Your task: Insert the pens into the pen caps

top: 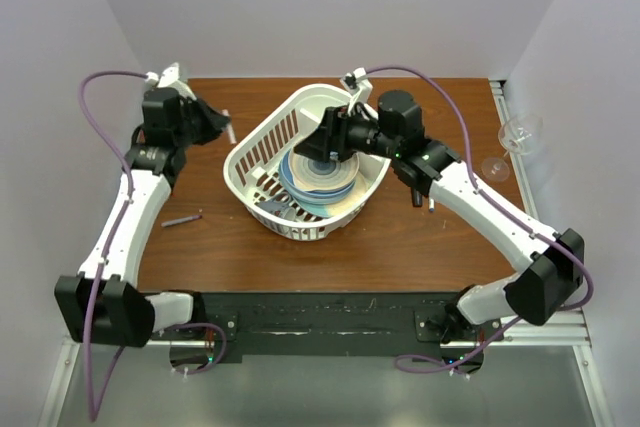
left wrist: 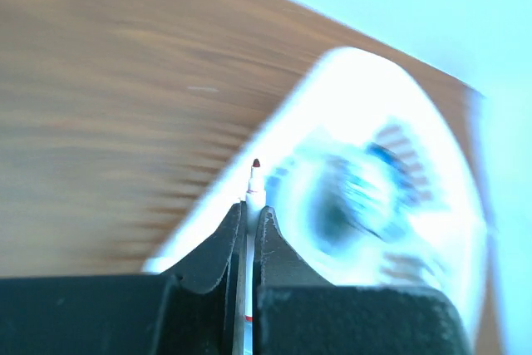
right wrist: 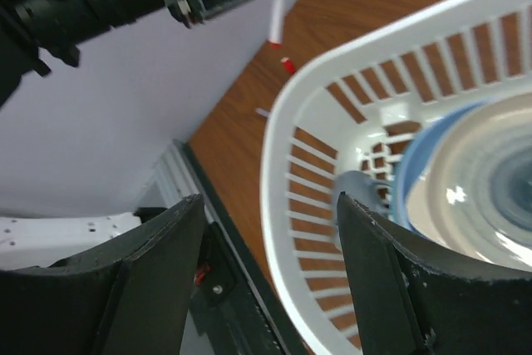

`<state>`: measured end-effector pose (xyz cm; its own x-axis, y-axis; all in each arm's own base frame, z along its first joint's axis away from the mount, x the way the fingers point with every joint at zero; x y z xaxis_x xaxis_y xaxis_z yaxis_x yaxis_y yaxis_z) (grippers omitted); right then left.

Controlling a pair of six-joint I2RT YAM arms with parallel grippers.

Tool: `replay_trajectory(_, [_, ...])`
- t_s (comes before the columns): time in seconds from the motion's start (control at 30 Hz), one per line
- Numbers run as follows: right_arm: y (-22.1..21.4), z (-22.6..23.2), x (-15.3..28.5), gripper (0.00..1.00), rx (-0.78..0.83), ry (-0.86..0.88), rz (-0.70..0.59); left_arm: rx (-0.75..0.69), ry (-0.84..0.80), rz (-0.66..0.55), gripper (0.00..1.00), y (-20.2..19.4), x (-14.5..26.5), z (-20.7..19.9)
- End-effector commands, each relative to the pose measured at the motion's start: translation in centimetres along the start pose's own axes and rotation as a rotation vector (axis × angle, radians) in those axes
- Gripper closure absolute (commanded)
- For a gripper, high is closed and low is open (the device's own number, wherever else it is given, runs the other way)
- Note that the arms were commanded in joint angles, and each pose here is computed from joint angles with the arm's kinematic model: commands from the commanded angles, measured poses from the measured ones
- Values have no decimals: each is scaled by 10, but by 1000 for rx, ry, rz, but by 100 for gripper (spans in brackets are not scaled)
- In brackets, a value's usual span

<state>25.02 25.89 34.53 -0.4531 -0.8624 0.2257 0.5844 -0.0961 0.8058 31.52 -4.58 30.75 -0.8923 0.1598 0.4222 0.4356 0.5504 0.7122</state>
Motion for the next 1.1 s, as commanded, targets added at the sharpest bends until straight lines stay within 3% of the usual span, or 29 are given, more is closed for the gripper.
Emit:
replay_trajectory(0.0, [12,23,-20,33,-23,184,-147,7,-420,91,100,-27,24,-51])
replay_trajectory(0.03, [7,26,-26,34,-23,192,-143,31,-529,72,100,-25,38,-64])
replay_trajectory(0.1, [2,28,-34,35,-8,187,-146,49,-599,84,100,-37,46,-69])
replay_trajectory(0.23, [-7,33,-46,40,-23,194,-131,65,-663,66,100,-44,66,-75])
replay_trajectory(0.37, [-9,30,-49,50,-34,141,-158,92,-657,60,100,-46,74,-73])
replay_trajectory(0.67, [-14,39,-61,54,-31,151,-150,113,-710,56,100,-45,89,-77])
replay_trajectory(1.0, [-20,44,-67,71,-61,217,-161,128,-695,65,100,-51,88,-72])
replay_trajectory(1.03, [-21,45,-67,74,-64,220,-166,130,-688,64,100,-51,87,-71])
replay_trajectory(1.07, [-21,44,-67,92,-64,217,-170,131,-687,66,100,-51,87,-71])
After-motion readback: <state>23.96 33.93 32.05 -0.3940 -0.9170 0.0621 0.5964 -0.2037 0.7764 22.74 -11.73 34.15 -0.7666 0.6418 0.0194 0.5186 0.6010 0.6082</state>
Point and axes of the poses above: each gripper's point midway between its finger pads, its own x axis back along the fingers, its own z axis along the line the jaws close on, y = z × x, the point moved 9 cm from there along x, back along the fingers, and after that the axes turned 4 degrees about x, right-handed, at the moved point
